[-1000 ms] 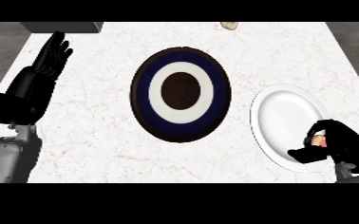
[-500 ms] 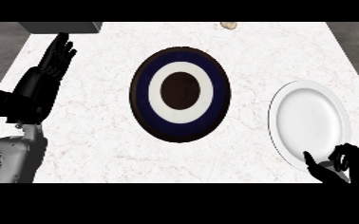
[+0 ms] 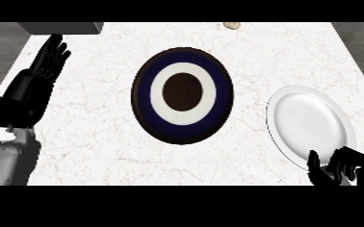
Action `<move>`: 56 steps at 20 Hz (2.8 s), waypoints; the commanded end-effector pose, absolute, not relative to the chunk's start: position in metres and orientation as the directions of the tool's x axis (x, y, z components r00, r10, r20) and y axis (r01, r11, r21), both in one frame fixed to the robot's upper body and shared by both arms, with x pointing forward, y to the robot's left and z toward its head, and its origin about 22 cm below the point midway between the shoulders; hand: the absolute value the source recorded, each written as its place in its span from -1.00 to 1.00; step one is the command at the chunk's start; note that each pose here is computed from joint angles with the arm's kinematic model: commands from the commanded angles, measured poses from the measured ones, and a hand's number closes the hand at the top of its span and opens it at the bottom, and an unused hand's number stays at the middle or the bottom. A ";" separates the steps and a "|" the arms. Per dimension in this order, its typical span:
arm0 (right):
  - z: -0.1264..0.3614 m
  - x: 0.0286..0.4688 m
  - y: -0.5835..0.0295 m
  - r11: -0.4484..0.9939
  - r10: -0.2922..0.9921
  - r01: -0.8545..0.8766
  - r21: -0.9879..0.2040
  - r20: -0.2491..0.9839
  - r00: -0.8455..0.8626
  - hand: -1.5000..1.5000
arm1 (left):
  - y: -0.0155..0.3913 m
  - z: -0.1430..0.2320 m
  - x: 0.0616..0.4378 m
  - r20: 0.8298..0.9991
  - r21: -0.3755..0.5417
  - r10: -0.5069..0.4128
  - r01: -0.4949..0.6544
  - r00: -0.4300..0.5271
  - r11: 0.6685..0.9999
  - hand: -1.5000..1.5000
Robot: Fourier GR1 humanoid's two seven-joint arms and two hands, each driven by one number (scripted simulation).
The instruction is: Pick the cupcake from the plate and place it in the plate
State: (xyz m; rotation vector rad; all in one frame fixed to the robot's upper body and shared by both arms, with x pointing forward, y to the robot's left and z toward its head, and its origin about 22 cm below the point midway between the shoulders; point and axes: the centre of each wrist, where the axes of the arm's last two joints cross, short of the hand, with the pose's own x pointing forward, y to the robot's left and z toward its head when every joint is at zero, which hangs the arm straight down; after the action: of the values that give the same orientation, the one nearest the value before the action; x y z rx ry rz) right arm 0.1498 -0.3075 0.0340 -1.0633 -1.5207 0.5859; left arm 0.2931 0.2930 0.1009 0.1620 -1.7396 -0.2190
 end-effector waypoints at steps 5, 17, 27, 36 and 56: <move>0.097 0.150 -0.254 0.640 0.767 0.329 -0.694 0.604 -0.216 1.00 | 0.274 0.103 0.290 0.955 0.236 -0.223 0.044 -0.195 0.971 0.00; 0.143 0.235 -0.145 0.704 0.709 0.217 -0.676 0.653 -0.265 1.00 | 0.286 0.105 0.311 0.956 0.236 -0.222 0.053 -0.192 0.970 0.00; 0.116 0.309 -0.067 0.684 0.729 0.169 -0.709 0.662 -0.174 1.00 | 0.281 0.109 0.302 0.958 0.232 -0.220 0.048 -0.183 0.972 0.00; 0.083 0.363 -0.046 0.678 0.734 0.144 -0.720 0.674 -0.083 1.00 | 0.267 0.094 0.298 0.955 0.224 -0.202 0.082 -0.216 0.971 0.00; 0.090 0.377 -0.054 0.960 0.251 0.192 -0.206 0.935 -0.249 -1.00 | 0.279 0.116 0.308 0.953 0.241 -0.223 0.065 -0.207 0.968 0.00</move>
State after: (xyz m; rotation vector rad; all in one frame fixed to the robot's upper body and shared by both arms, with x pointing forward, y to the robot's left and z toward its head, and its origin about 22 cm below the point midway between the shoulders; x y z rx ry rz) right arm 0.3808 -0.0493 0.0853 -0.4085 -1.8157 0.1667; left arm 0.3069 0.2717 0.1073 0.1112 -1.7572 -0.2571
